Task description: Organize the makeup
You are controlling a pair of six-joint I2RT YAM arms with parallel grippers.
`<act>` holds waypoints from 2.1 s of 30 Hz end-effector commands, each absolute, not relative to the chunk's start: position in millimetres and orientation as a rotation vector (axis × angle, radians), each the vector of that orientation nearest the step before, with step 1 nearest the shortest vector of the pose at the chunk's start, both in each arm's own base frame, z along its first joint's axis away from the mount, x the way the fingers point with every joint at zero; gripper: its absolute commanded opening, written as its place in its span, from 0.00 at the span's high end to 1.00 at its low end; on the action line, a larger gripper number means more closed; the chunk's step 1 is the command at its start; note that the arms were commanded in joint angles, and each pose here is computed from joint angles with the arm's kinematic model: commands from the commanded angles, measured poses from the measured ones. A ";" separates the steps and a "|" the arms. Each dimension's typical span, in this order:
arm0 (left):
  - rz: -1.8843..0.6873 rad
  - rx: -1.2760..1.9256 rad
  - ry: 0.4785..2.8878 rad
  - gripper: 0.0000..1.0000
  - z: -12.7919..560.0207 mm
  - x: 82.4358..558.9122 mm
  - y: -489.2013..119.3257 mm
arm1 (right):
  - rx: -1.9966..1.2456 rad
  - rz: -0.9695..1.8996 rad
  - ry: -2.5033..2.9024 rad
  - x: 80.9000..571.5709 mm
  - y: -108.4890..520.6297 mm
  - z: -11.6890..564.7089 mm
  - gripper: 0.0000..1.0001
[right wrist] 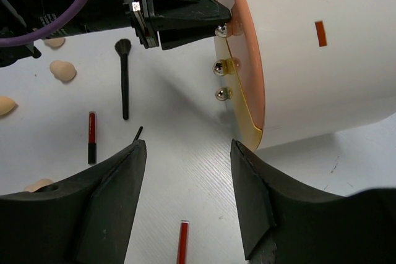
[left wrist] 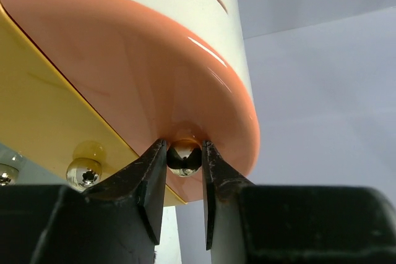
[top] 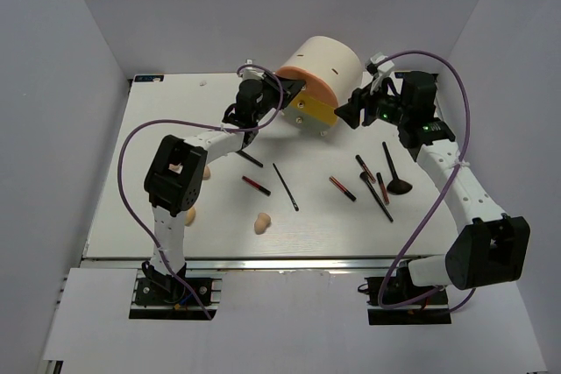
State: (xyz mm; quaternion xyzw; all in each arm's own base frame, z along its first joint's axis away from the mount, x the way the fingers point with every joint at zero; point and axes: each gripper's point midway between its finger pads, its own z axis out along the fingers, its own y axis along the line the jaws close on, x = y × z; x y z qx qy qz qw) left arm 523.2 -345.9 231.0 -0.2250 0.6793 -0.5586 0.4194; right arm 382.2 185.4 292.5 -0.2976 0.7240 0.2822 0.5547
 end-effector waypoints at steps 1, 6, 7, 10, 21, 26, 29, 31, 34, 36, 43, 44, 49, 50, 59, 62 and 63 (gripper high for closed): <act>-1.440 -0.546 1.667 0.70 247.5 519.4 -348.0 | -0.714 0.645 1.640 381.7 183.4 308.8 0.38; -1.434 -0.552 1.658 0.76 249.5 512.1 -341.3 | -0.701 0.636 1.653 383.6 179.9 303.2 0.38; -1.429 -0.548 1.658 0.77 250.2 510.7 -340.2 | -0.692 0.631 1.661 384.3 177.5 300.5 0.38; -1.418 -0.534 1.655 0.77 255.4 503.9 -335.3 | -0.675 0.625 1.676 384.4 172.5 295.8 0.38; -1.383 -0.533 1.656 0.78 259.3 453.1 -304.8 | -0.632 0.596 1.709 387.6 157.1 285.8 0.38; -1.364 -0.525 1.652 0.79 266.4 436.4 -293.8 | -0.618 0.593 1.727 384.0 153.7 278.3 0.37; -1.358 -0.512 1.664 0.76 265.9 432.7 -292.5 | -0.615 0.584 1.736 383.4 150.8 274.8 0.37; -1.360 -0.508 1.672 0.70 263.6 431.8 -293.2 | -0.619 0.577 1.751 382.1 149.2 269.3 0.36; -1.361 -0.506 1.677 0.46 262.4 432.1 -294.2 | -0.650 0.552 1.767 378.7 146.5 260.4 0.33; -1.362 -0.498 1.674 0.33 264.8 432.3 -294.9 | -0.669 0.541 1.778 375.6 144.6 255.2 0.31; -1.324 -0.493 1.713 0.25 258.7 430.9 -293.1 | -0.797 0.516 1.878 356.9 139.5 210.8 0.26; -1.318 -0.491 1.720 0.25 257.4 430.2 -292.6 | -0.827 0.543 1.886 349.9 142.0 205.9 0.26; -1.217 -0.478 1.797 0.19 248.3 421.9 -282.7 | -0.949 0.601 1.840 329.1 149.9 196.3 0.26; -1.203 -0.479 1.798 0.17 248.6 420.4 -279.4 | -0.963 0.610 1.833 326.4 151.0 193.9 0.26; -0.921 -0.605 1.846 0.25 242.9 405.1 -215.4 | -1.042 0.643 1.807 314.3 155.0 187.5 0.28; -0.682 -0.728 1.938 0.65 216.4 388.8 -160.9 | -1.068 0.648 1.808 307.3 154.9 178.9 0.38; -0.617 -0.773 1.966 0.85 206.4 382.8 -144.0 | -1.071 0.654 1.815 305.0 154.4 174.5 0.41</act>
